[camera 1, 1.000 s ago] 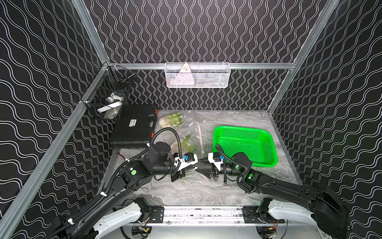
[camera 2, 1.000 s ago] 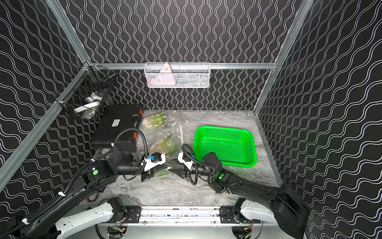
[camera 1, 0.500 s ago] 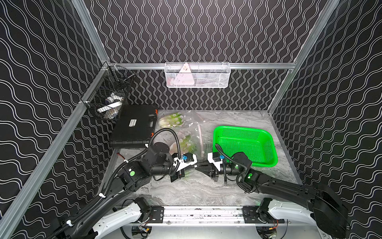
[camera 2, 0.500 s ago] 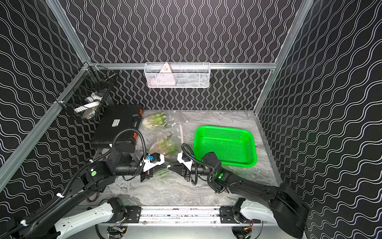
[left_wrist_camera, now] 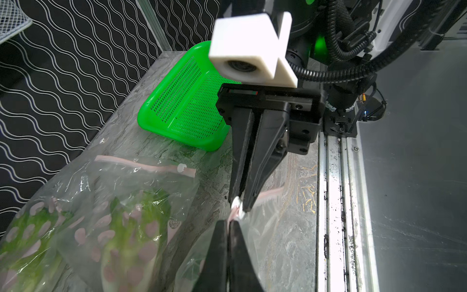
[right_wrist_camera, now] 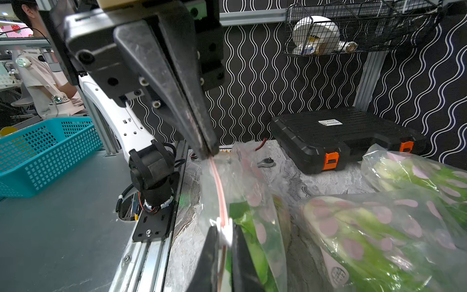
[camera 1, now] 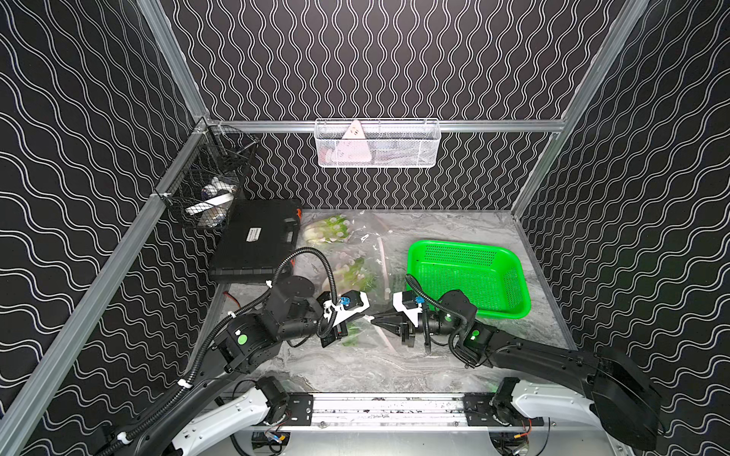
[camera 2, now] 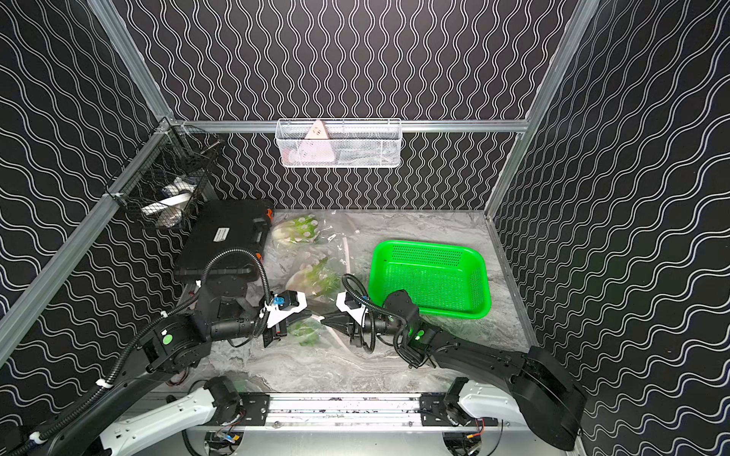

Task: Open the zip-top bag and take out the chinese cabbages
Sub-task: Unzip the zipper on the zipper food storage bag.

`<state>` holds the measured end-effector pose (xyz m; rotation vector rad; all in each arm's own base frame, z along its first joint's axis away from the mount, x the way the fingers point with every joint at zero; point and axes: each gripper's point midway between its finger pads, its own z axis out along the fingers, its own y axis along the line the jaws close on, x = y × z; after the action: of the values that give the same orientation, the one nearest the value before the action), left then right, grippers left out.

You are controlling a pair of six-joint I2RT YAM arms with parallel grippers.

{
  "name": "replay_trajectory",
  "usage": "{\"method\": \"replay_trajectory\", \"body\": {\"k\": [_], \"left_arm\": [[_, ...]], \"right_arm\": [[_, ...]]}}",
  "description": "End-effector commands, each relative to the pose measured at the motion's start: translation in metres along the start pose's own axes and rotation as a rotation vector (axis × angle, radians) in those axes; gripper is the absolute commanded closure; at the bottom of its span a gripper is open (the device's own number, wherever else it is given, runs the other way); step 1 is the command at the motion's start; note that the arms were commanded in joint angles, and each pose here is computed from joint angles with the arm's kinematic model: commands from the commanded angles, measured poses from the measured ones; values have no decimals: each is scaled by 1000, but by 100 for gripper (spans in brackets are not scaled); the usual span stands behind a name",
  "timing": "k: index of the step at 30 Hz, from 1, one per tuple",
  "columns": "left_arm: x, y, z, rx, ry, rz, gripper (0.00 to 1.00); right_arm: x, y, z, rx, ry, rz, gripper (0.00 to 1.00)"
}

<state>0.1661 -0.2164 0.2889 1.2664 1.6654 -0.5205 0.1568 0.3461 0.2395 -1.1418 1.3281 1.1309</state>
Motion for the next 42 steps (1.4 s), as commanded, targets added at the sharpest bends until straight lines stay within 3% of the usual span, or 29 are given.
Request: {"method": "replay_trajectory", "body": {"k": [1,10,24,42], "left_arm": [[-15,14,-7,-82,-46,32,100],[-22,41,-24,-248,-48,47,100],[-23,45,-41,-296,-35,71,100],[-24,56,-56,-387,-46,62,100]], "right_arm": [[9,-2,-2,18,24,6,100],[39,3,-18,41,108,19,100],[78,-4,-37,142,175,55,100],[89,-11,-53,235,174,81,100]]}}
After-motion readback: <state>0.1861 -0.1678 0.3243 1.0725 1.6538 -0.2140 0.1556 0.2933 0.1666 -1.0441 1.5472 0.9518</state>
